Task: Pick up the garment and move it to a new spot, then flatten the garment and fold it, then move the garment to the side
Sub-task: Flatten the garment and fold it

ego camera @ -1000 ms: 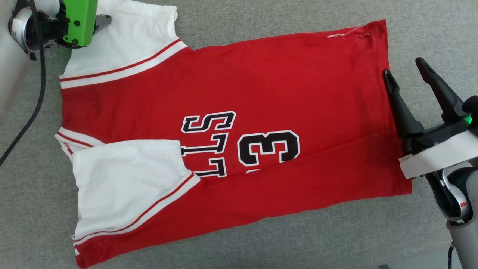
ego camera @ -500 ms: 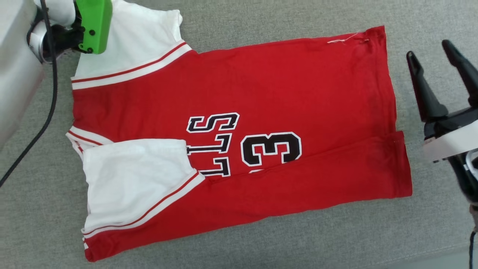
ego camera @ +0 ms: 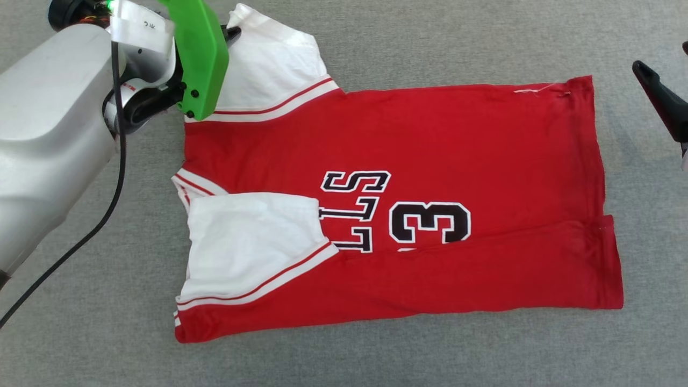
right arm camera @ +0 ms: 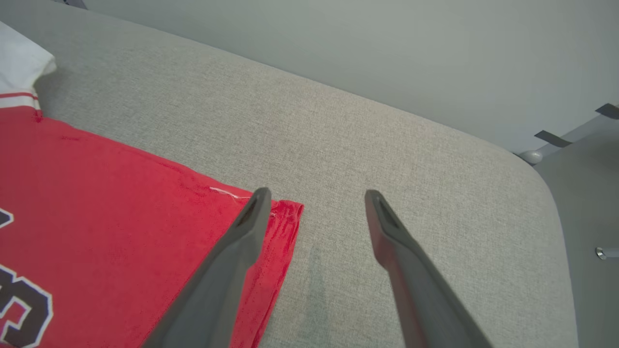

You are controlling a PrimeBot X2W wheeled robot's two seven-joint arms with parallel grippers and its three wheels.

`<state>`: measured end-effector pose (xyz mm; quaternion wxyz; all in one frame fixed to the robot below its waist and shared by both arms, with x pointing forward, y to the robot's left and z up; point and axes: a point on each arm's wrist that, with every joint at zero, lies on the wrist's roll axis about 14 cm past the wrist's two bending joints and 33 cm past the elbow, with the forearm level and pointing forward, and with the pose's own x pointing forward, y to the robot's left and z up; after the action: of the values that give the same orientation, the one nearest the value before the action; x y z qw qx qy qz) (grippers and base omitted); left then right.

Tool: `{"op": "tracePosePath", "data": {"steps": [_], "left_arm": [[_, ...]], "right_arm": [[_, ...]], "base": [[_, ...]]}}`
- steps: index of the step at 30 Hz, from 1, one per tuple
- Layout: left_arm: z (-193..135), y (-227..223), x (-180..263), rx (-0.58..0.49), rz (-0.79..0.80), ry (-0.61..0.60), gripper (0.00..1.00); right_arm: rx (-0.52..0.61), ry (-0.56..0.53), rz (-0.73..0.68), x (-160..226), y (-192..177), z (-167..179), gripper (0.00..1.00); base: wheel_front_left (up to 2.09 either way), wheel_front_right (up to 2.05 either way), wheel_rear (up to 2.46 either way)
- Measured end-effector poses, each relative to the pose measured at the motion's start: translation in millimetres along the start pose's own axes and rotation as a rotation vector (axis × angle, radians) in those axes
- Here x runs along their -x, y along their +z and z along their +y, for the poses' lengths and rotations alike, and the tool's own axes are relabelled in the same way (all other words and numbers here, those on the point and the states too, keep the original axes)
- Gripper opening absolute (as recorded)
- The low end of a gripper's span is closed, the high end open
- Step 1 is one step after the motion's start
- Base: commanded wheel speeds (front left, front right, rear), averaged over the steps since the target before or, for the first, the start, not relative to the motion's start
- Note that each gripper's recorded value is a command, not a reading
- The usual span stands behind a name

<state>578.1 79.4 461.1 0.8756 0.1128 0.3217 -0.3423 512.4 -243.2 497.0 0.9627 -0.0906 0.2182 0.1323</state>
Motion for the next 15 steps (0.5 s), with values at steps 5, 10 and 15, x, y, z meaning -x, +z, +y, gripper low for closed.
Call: {"op": "tracePosePath", "data": {"steps": [5,10,15], "left_arm": [[-0.9,2.6,14.9,-0.026,-0.036,0.009,0.0],[-1.2,-2.1,13.9,-0.03,-0.043,0.003,0.0],[-0.7,-10.9,6.5,-0.025,-0.04,-0.008,0.0]], "right_arm": [[-0.015,0.055,0.263,-10.9,-28.5,1.6,1.0],[-0.014,0.074,0.4,-27.1,-46.9,4.0,1.0],[-0.007,0.091,0.466,-48.8,-62.6,9.4,1.0]], "base": [[0.0,0.0,0.0],[0.0,0.0,0.0],[0.0,0.0,0.0]]}}
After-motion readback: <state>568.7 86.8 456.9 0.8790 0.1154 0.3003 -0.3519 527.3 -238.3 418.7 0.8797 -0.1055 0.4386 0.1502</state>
